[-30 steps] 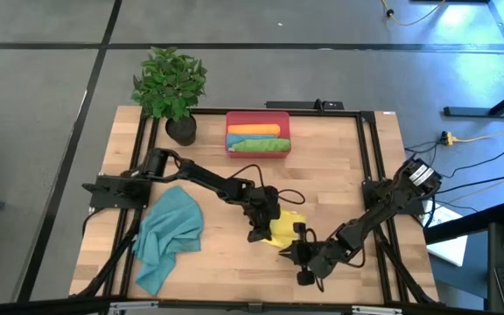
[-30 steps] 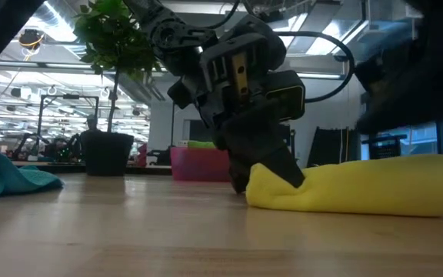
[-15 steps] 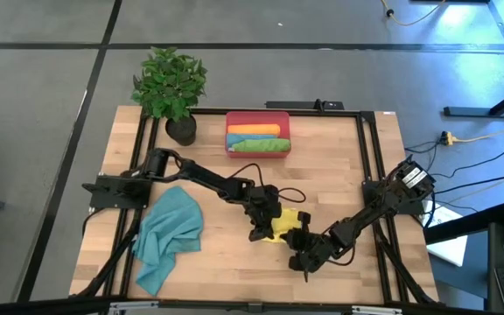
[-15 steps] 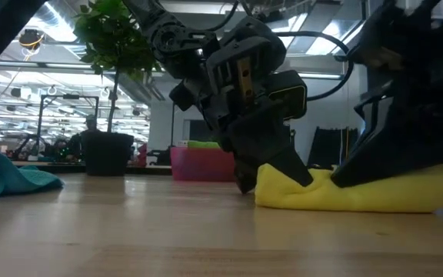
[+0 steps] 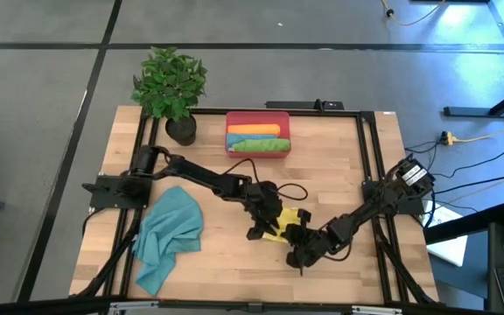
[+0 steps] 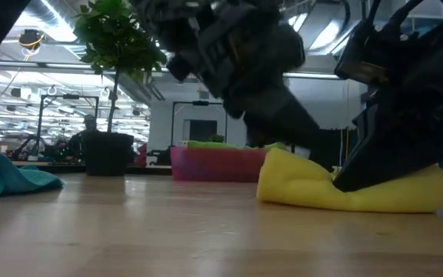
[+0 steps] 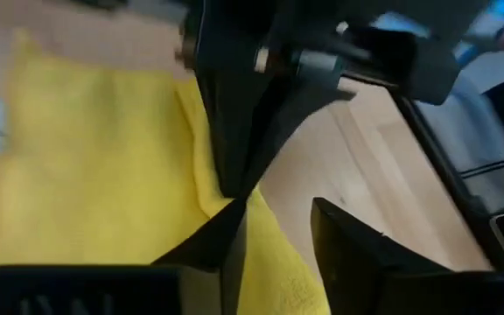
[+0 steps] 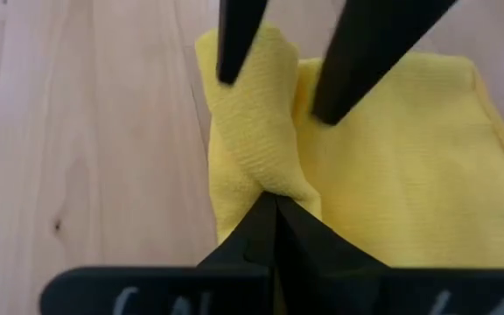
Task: Roll microfiber towels into tight, uniform cylinder then place into a basket
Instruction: Roll the yellow towel
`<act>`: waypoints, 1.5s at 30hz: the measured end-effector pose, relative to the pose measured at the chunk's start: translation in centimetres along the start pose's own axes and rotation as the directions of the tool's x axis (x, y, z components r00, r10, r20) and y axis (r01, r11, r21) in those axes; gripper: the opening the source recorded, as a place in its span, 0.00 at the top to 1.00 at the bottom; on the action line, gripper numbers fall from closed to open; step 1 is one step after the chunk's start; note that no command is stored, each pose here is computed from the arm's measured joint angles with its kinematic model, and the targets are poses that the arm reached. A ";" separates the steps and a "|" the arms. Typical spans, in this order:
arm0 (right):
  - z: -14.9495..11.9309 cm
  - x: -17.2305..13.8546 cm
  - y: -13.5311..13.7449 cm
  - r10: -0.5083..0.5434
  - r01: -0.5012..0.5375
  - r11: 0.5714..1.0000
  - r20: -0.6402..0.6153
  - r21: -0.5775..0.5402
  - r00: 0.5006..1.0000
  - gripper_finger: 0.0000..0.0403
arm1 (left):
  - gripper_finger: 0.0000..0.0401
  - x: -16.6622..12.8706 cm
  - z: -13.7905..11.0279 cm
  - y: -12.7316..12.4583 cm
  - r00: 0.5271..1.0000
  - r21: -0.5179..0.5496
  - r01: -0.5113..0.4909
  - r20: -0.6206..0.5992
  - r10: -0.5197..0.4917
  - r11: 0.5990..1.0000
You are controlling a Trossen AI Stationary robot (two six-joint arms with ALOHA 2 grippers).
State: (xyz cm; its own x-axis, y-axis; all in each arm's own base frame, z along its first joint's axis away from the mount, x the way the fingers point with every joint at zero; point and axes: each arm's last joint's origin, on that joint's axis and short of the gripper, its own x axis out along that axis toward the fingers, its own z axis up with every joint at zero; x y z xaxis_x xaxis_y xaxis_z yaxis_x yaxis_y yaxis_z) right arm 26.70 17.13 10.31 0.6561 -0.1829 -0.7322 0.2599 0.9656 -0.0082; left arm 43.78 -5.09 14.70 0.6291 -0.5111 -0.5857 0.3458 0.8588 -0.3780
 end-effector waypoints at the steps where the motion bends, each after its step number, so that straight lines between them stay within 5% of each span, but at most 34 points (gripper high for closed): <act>1: 0.0 0.0 -0.1 0.001 -0.001 1.000 -0.006 0.010 1.000 0.98 | 0.70 -0.3 0.3 -0.4 1.000 0.030 -0.023 0.007 0.022 0.999; 6: 0.0 0.2 -0.4 0.002 0.000 0.999 -0.036 0.040 0.999 0.98 | 0.65 -1.3 1.4 -3.1 0.985 0.234 -0.172 0.034 0.169 0.957; 9: 0.0 0.3 -0.4 -0.001 0.004 0.998 -0.038 0.055 0.999 0.98 | 0.65 -0.5 0.8 -5.2 0.969 0.388 -0.229 0.005 0.246 0.893; 14: 0.3 0.6 -0.8 0.014 -0.006 0.992 -0.068 0.122 0.998 0.98 | 0.65 2.0 -1.9 -8.6 0.896 0.690 -0.285 -0.055 0.441 0.666; 18: 0.8 1.0 -1.4 0.060 -0.038 0.982 -0.116 0.183 0.991 0.99 | 0.64 3.4 -3.2 -9.9 0.811 0.823 -0.322 -0.015 0.584 0.469; 21: 0.9 1.1 -1.6 0.069 -0.044 0.980 -0.125 0.192 0.990 0.99 | 0.64 4.0 -3.9 -9.9 0.767 0.869 -0.310 -0.010 0.641 0.385; 26: 1.2 1.3 -1.7 0.088 -0.059 0.976 -0.132 0.208 0.987 0.99 | 0.64 4.7 -4.7 -9.1 0.707 0.909 -0.291 -0.007 0.707 0.299; 30: 1.2 1.4 -1.7 0.097 -0.068 0.975 -0.129 0.211 0.987 0.99 | 0.64 4.8 -4.8 -8.6 0.690 0.924 -0.273 -0.006 0.724 0.268; 36: 1.3 1.4 -1.7 0.102 -0.075 0.976 -0.126 0.203 0.987 0.99 | 0.68 4.6 -4.6 -7.8 0.685 0.920 -0.278 -0.013 0.729 0.278; 45: 1.3 1.4 -1.6 0.110 -0.085 0.977 -0.122 0.194 0.986 0.99 | 0.88 4.4 -4.4 -6.8 0.708 0.909 -0.263 -0.045 0.705 0.322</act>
State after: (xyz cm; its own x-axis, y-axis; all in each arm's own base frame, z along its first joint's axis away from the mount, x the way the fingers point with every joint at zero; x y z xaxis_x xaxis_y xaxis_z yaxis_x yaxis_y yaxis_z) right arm 28.08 15.05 10.18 0.5895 -0.0515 -0.8061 0.3353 0.9235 0.1862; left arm 41.13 -13.30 11.58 0.6577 0.2416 -0.7135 0.5793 0.4431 0.6841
